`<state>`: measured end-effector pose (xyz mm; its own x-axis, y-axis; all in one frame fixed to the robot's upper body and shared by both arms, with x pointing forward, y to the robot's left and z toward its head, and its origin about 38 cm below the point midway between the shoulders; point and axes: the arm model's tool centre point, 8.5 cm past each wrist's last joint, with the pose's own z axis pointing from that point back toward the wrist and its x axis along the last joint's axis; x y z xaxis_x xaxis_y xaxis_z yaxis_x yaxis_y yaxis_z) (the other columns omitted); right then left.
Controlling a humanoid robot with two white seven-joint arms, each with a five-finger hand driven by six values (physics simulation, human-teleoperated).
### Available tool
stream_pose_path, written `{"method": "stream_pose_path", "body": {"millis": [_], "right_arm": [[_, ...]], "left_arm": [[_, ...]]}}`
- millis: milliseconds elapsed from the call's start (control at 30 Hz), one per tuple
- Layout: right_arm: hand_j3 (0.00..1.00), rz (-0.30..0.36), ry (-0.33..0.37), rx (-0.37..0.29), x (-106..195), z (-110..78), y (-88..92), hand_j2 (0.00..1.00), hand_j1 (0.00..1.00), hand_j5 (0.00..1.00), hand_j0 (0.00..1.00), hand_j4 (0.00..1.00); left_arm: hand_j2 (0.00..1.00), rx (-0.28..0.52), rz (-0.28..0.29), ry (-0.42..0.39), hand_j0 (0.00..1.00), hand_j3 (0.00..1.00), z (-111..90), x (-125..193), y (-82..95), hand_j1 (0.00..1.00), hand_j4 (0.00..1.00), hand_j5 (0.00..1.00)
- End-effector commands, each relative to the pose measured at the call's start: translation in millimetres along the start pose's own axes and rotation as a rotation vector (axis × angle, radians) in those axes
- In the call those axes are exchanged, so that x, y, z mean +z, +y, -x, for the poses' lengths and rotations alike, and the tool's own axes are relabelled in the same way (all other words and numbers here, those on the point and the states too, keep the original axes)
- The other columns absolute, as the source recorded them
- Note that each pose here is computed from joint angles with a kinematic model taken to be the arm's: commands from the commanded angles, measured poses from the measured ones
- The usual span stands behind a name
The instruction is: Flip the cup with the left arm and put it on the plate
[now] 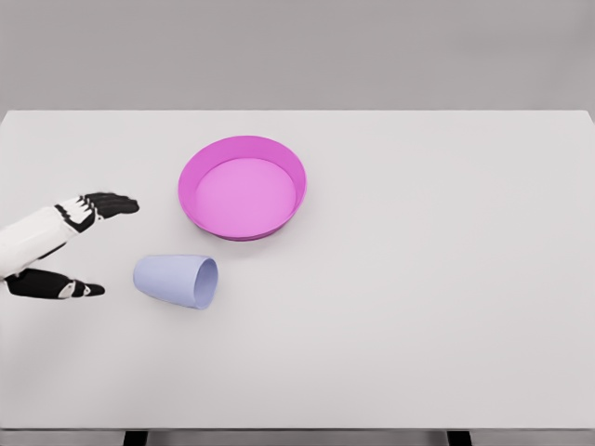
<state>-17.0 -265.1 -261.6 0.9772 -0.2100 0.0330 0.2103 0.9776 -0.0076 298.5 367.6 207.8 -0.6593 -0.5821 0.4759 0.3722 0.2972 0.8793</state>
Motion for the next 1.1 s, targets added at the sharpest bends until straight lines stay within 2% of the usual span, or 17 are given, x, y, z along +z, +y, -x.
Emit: {"method": "stream_pose_path", "body": {"millis": [0, 100, 200, 367, 567, 1067], "right_arm": [[1.0, 0.0, 0.0, 0.001, 0, 0.0, 0.0, 1.0, 1.0, 1.0, 1.0, 1.0], [1.0, 0.0, 0.0, -0.001, 0, 0.0, 0.0, 1.0, 1.0, 1.0, 1.0, 1.0], [1.0, 0.0, 0.0, -0.001, 0, 0.0, 0.0, 1.0, 1.0, 1.0, 1.0, 1.0], [1.0, 0.0, 0.0, 0.001, 0, 0.0, 0.0, 1.0, 1.0, 1.0, 1.0, 1.0], [1.0, 0.0, 0.0, -0.001, 0, 0.0, 0.0, 1.0, 1.0, 1.0, 1.0, 1.0], [1.0, 0.0, 0.0, 0.001, 0, 0.0, 0.0, 1.0, 1.0, 1.0, 1.0, 1.0]], "left_arm": [[1.0, 0.03, 0.015, 0.002, 1.0, 1.0, 0, 1, -8.5, 1.0, 1.0, 1.0], [1.0, 0.068, 0.013, -0.007, 1.0, 1.0, -1, -3, -22.8, 1.0, 1.0, 1.0], [1.0, 0.114, -0.02, -0.027, 1.0, 1.0, -4, -10, -37.4, 1.0, 1.0, 1.0], [1.0, 0.134, -0.04, -0.041, 1.0, 1.0, -6, -16, -43.0, 1.0, 1.0, 1.0], [1.0, 0.191, -0.029, -0.105, 1.0, 1.0, -16, -39, -63.6, 1.0, 1.0, 1.0], [1.0, 0.208, -0.019, -0.109, 1.0, 1.0, -18, -40, -70.6, 1.0, 1.0, 1.0]]}}
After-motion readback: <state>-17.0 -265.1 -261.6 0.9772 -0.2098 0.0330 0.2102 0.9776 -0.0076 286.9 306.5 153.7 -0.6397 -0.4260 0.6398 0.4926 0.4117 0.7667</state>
